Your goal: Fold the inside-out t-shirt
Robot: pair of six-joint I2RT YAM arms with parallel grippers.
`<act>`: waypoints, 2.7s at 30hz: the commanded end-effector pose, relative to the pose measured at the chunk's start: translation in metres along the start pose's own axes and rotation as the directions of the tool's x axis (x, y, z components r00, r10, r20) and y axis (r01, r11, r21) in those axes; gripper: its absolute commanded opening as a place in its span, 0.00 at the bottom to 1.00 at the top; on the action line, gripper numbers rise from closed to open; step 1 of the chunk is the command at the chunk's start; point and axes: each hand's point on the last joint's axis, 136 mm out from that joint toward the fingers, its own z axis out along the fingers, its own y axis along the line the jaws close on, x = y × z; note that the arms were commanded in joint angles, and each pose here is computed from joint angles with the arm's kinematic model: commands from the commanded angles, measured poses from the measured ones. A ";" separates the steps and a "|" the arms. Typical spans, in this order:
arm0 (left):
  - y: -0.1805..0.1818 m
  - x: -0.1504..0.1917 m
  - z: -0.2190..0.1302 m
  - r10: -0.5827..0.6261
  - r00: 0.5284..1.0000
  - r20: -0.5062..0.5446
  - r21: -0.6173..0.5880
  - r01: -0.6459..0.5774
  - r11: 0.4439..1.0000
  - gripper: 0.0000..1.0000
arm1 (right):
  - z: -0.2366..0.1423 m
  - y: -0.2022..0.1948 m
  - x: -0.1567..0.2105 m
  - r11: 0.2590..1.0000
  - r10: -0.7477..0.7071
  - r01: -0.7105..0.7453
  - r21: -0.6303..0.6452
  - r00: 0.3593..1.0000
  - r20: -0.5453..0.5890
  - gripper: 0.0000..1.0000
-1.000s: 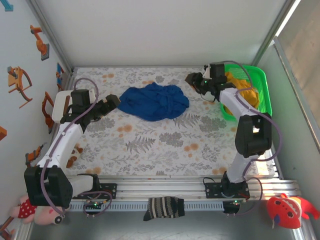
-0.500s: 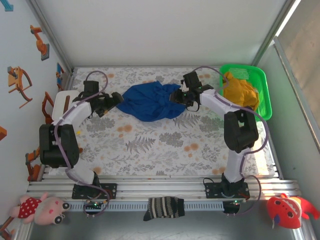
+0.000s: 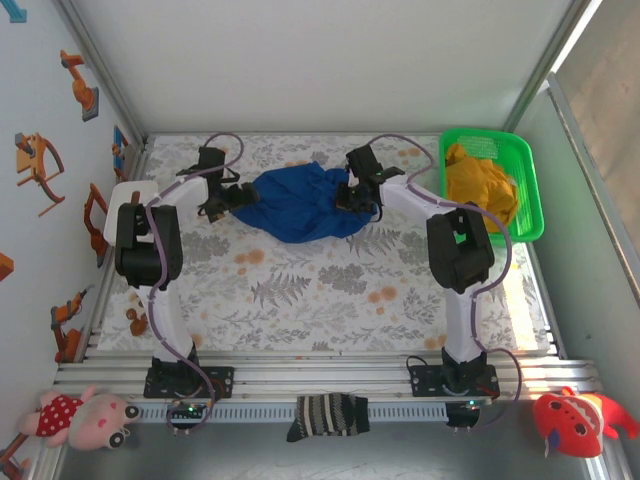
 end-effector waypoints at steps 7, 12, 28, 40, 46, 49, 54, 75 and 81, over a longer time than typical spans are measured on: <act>-0.025 -0.015 0.004 0.008 0.999 -0.043 0.051 -0.006 0.999 0.00 | -0.054 0.037 -0.041 0.995 -0.034 0.042 -0.090 0.995 0.093 0.00; -0.071 -0.077 -0.095 -0.031 0.985 0.167 0.226 -0.008 0.974 0.00 | -0.146 0.061 -0.106 0.973 0.008 0.053 -0.226 0.965 0.261 0.00; -0.114 -0.148 -0.418 -0.436 0.723 0.536 0.734 -0.144 0.664 0.00 | -0.408 0.073 -0.170 0.868 0.217 0.154 -0.472 0.737 0.640 0.00; -0.110 -0.136 -0.452 -0.444 0.681 0.583 0.730 -0.199 0.654 0.00 | -0.430 0.069 -0.149 0.870 0.227 0.179 -0.460 0.684 0.694 0.00; -0.109 -0.131 -0.447 -0.425 0.699 0.576 0.729 -0.204 0.653 0.00 | -0.418 0.067 -0.141 0.856 0.235 0.178 -0.486 0.704 0.671 0.00; -0.110 -0.125 -0.463 -0.415 0.682 0.602 0.719 -0.237 0.654 0.00 | -0.422 0.068 -0.135 0.852 0.232 0.188 -0.489 0.701 0.674 0.00; -0.113 -0.115 -0.493 -0.407 0.649 0.643 0.702 -0.287 0.651 0.00 | -0.440 0.074 -0.125 0.843 0.228 0.218 -0.491 0.683 0.694 0.00; -0.108 -0.105 -0.516 -0.443 0.626 0.642 0.715 -0.280 0.641 0.00 | -0.506 0.100 -0.097 0.771 0.278 0.313 -0.554 0.618 0.735 0.00; -0.104 -0.146 -0.431 -0.417 0.719 0.556 0.716 -0.160 0.680 0.00 | -0.432 0.074 -0.130 0.811 0.292 0.190 -0.553 0.688 0.665 0.00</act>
